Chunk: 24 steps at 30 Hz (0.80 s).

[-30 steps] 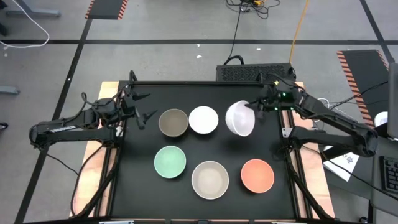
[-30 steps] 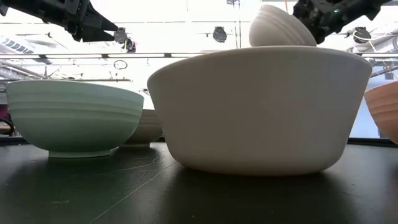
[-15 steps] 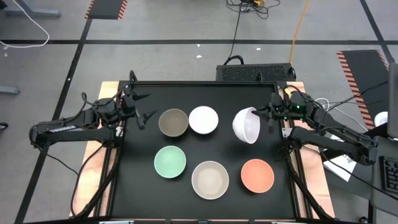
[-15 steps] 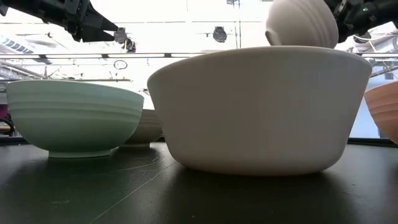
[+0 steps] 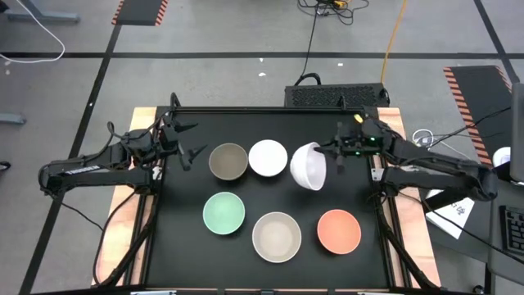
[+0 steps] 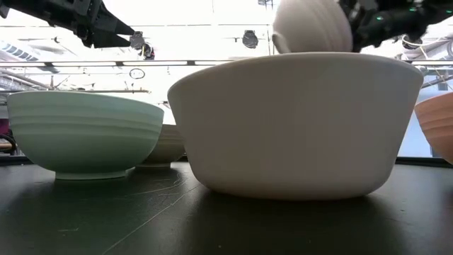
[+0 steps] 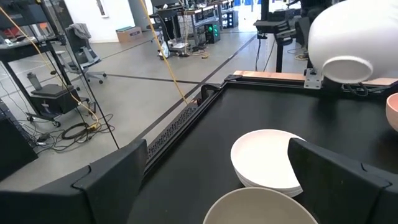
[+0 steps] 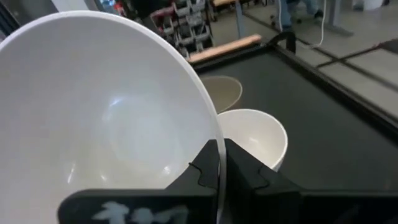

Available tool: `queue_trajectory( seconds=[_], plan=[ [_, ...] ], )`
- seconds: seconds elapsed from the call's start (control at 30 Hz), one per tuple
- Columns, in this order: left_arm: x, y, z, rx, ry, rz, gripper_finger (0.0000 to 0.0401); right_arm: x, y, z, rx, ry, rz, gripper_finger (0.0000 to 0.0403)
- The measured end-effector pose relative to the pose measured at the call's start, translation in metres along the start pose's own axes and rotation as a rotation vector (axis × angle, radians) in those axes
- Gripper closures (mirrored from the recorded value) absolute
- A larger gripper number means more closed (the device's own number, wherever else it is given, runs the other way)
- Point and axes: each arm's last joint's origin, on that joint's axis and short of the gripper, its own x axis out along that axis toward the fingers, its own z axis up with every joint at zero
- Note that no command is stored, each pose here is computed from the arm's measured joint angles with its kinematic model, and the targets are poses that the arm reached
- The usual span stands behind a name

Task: Nest bowls inside each other
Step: Stack the top right white bowl on the top left white bowl

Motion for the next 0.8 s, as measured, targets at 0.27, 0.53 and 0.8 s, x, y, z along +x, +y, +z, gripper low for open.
queue_trajectory(
  seconds=[0.27,0.53,0.8],
  plan=[
    [0.000,0.000,0.000,-0.003,0.000,0.000,0.0009,0.034,-0.003,0.037,-0.052,0.055,0.000,0.0403],
    [0.000,0.000,0.000,-0.003,0.000,0.000,0.0009,0.070,-0.009,0.073,-0.060,0.229,-0.019,0.0403],
    [0.000,0.000,0.000,-0.002,0.001,-0.001,0.0009,0.110,-0.019,0.091,-0.066,0.307,0.018,0.0403]
  ],
)
